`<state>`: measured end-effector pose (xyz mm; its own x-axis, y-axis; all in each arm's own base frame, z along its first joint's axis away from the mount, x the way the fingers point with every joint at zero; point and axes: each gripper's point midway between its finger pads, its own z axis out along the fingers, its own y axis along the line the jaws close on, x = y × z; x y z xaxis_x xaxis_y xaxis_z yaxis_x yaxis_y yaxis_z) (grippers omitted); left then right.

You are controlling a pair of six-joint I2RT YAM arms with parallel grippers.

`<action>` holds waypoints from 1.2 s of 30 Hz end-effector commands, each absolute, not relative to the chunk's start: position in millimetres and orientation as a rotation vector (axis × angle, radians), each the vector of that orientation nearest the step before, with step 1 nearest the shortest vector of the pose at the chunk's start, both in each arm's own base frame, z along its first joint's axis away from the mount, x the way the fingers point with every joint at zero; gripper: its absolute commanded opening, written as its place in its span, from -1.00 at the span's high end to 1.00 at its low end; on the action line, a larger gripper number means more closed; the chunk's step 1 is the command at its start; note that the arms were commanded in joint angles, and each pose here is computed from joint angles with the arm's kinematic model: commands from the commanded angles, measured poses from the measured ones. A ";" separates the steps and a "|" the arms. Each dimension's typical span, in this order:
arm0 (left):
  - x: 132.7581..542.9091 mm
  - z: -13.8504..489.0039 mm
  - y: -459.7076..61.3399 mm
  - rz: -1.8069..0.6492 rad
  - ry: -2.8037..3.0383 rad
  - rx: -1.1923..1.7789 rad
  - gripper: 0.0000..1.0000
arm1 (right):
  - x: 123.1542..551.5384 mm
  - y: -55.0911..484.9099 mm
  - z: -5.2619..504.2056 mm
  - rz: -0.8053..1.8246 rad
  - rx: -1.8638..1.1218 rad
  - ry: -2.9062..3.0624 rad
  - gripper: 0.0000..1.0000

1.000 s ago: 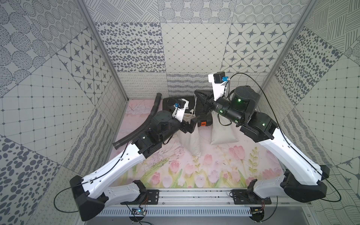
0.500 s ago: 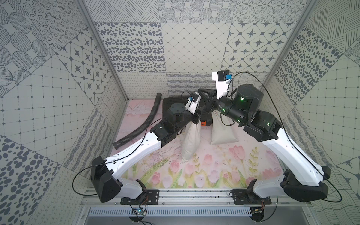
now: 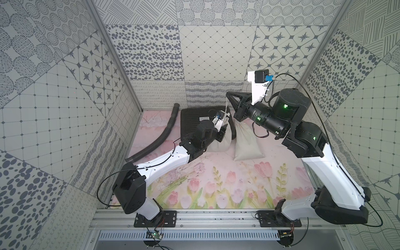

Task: Close the soil bag
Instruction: Frap the soil bag at the center of the board.

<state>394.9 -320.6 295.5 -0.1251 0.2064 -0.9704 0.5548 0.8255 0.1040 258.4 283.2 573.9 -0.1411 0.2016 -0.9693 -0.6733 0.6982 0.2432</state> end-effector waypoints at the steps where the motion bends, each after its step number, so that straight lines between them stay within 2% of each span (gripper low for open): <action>1: 413.2 261.0 -299.7 -0.265 1.803 0.524 0.29 | 219.1 240.1 682.6 0.949 -0.264 1.176 1.00; 3: 416.3 253.8 -295.0 -0.293 1.829 0.505 0.62 | 218.8 238.0 683.9 0.944 -0.259 1.174 1.00; 4: 416.6 251.6 -294.3 -0.314 1.839 0.499 0.88 | 219.2 238.0 682.8 0.940 -0.259 1.179 1.00; 5: 417.0 249.1 -294.0 -0.329 1.846 0.495 1.00 | 221.4 238.6 678.4 0.935 -0.256 1.192 1.00; 15: 404.1 215.7 -304.9 -0.418 1.928 0.584 1.00 | 213.3 232.9 700.6 0.976 -0.240 1.123 1.00; 16: 400.6 215.6 -306.2 -0.441 1.928 0.591 0.90 | 215.2 235.2 698.2 0.977 -0.247 1.130 1.00; 18: 389.9 225.2 -309.1 -0.502 1.907 0.610 0.31 | 222.6 241.0 686.6 0.980 -0.258 1.171 1.00; 20: 377.0 243.8 -305.9 -0.550 1.866 0.610 -0.07 | 230.5 244.6 674.1 0.977 -0.259 1.206 1.00; 25: 342.4 296.1 -284.4 -0.613 1.741 0.597 -0.83 | 250.8 245.6 650.1 0.957 -0.230 1.276 1.00; 26: 336.7 308.8 -279.9 -0.621 1.712 0.589 -0.90 | 253.0 246.6 647.5 0.962 -0.227 1.285 1.00; 28: 329.8 336.4 -274.5 -0.634 1.652 0.567 -0.91 | 255.1 251.6 645.3 0.980 -0.231 1.294 1.00; 31: 331.9 373.0 -272.7 -0.653 1.583 0.516 -0.80 | 256.9 255.8 645.8 1.006 -0.227 1.298 1.00; 36: 340.3 414.0 -287.4 -0.726 1.494 0.499 -0.76 | 256.5 261.6 645.8 1.041 -0.233 1.307 1.00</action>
<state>339.2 -279.3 370.9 -0.1158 -0.0212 -0.9930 0.6659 0.7401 -0.0935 273.6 273.9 590.6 -0.1877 0.3496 -0.9179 -0.6673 0.6403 0.3803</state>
